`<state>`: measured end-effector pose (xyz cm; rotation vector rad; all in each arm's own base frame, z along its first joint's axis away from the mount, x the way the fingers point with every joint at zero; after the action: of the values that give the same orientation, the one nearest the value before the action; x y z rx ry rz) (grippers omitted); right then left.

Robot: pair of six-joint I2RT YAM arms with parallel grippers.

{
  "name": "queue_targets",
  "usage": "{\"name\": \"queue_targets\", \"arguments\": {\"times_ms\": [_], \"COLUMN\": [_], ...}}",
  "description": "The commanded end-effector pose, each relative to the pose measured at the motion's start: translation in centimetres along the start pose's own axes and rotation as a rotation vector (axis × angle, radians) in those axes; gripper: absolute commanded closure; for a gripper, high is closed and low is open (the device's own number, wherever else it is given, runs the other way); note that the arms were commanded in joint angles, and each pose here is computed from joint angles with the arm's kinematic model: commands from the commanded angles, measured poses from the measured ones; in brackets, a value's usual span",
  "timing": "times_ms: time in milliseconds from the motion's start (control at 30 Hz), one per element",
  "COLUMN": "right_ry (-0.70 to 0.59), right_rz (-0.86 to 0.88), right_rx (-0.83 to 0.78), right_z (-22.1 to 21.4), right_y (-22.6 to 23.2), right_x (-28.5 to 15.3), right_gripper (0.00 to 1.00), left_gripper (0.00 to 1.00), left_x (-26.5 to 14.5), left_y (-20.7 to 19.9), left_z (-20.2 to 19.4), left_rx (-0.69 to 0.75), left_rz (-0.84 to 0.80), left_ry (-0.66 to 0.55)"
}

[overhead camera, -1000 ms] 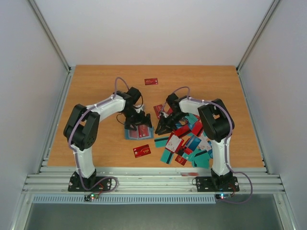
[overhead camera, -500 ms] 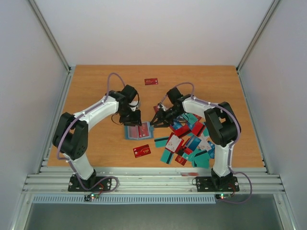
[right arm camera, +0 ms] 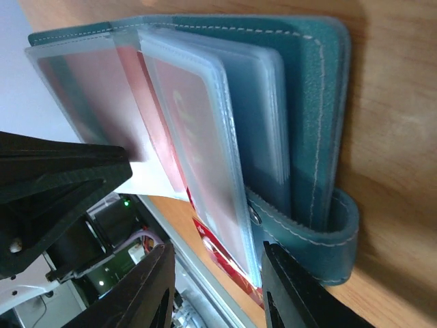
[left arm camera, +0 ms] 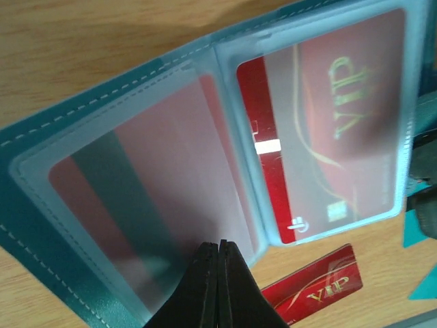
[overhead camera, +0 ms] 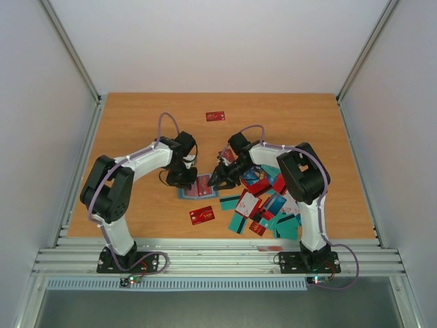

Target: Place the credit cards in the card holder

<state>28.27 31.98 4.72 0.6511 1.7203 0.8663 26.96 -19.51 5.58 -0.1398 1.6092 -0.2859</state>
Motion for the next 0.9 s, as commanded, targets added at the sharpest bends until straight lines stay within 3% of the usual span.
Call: {"name": "queue_targets", "arguments": {"times_ms": [0,400,867], "right_ry": [0.004,0.030,0.060], "right_rz": [-0.009,0.053,0.083], "right_rx": [-0.007,-0.049,-0.124], "right_z": [0.5,0.2,0.0], "right_y": [-0.2,1.8,5.5], "right_x": [0.5,0.8,1.5], "right_gripper": [0.63,0.63,0.63], "left_gripper": [1.00,1.00,1.00], "left_x": [1.4,2.9,1.7], "left_y": [0.6,0.0,-1.5], "left_z": [0.2,-0.2,-0.1], "left_rx": [0.017,0.005,-0.023], "left_rz": [0.019,-0.041,-0.144], "left_ry": [0.004,0.031,-0.007]}}
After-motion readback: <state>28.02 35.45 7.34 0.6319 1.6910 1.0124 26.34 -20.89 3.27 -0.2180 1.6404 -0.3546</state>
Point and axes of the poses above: each gripper's point midway between its finger pads, its own x axis out along the fingers, its own y axis along the line the jaws close on, z = x × y, the point moved 1 cm from there along -x, back along the fingers, and after that the axes turned 3 degrees about -x, right-handed, at the moved point
